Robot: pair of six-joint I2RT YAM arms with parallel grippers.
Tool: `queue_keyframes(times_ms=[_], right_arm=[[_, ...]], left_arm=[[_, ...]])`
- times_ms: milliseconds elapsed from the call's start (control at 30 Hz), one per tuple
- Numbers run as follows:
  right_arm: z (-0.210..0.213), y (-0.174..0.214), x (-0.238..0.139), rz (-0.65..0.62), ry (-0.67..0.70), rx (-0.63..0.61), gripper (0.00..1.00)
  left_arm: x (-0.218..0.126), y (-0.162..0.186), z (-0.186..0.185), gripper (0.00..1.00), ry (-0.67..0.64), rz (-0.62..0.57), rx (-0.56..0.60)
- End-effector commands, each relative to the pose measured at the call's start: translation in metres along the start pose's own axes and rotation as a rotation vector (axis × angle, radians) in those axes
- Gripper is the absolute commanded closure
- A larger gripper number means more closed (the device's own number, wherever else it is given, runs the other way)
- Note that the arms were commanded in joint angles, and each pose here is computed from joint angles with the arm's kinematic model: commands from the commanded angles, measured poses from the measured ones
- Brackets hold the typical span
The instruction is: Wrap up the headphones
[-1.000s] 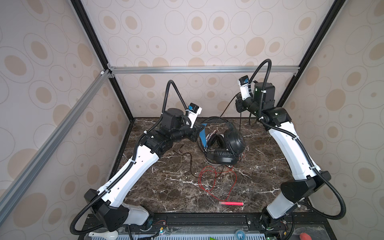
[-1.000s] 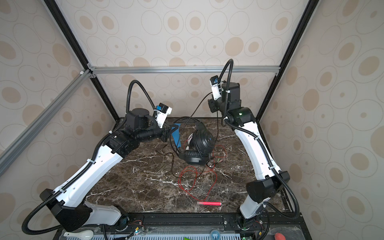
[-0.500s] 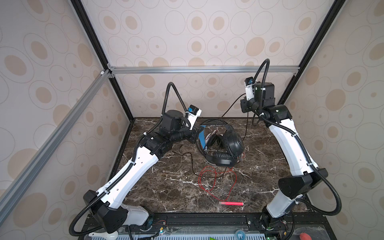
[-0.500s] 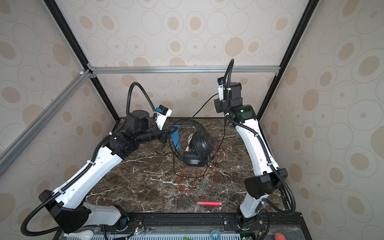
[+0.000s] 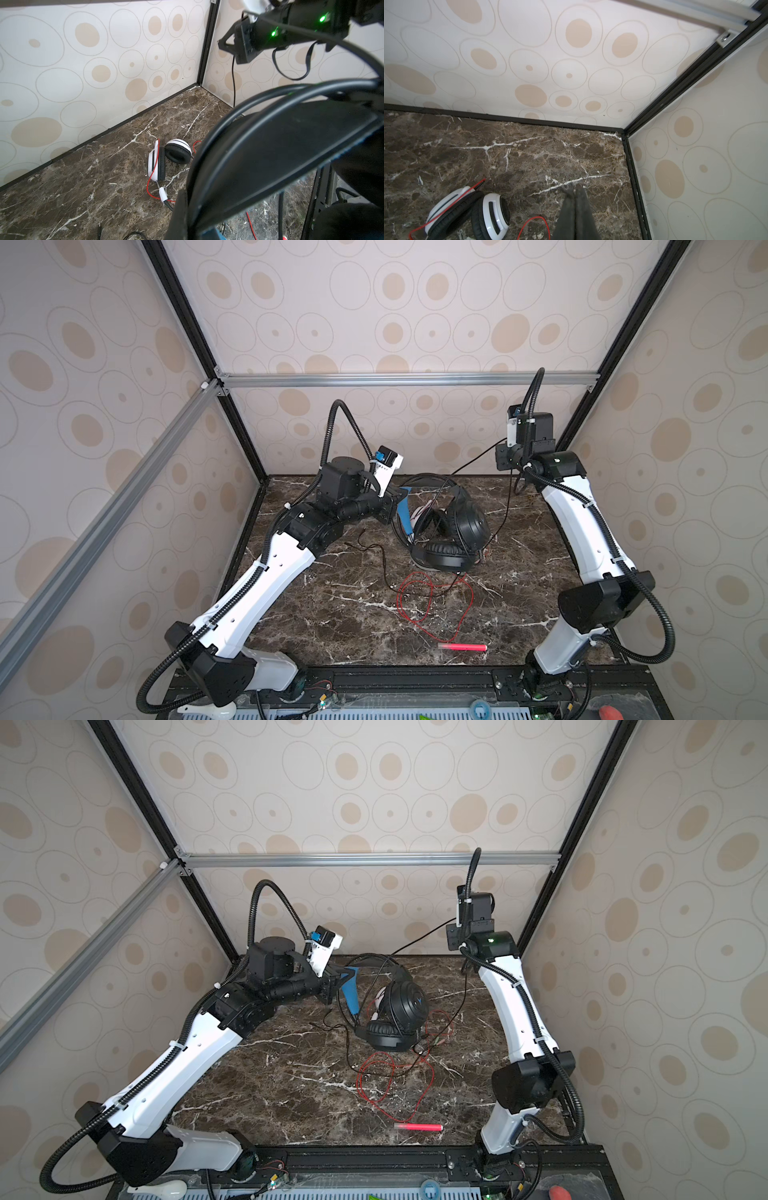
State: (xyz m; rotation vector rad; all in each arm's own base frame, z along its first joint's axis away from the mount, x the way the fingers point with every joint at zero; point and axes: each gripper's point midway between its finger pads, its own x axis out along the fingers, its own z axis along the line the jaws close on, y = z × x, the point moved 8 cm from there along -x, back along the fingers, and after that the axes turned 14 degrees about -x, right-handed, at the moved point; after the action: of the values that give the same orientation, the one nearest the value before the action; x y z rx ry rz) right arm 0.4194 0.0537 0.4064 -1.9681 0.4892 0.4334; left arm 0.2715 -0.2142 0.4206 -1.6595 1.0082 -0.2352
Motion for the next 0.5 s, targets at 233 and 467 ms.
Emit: queue_keyframes(times_ms=[233, 467], right_arm=[[0.012, 0.032, 0.005, 0.095, 0.015, 0.041, 1.00], [0.052, 0.043, -0.001, 0.023, -0.114, 0.011, 1.00]], left_arm=[[-0.042, -0.042, -0.023, 1.00, 0.085, -0.195, 0.013], [-0.051, -0.057, -0.032, 1.00, 0.141, -0.265, -0.015]])
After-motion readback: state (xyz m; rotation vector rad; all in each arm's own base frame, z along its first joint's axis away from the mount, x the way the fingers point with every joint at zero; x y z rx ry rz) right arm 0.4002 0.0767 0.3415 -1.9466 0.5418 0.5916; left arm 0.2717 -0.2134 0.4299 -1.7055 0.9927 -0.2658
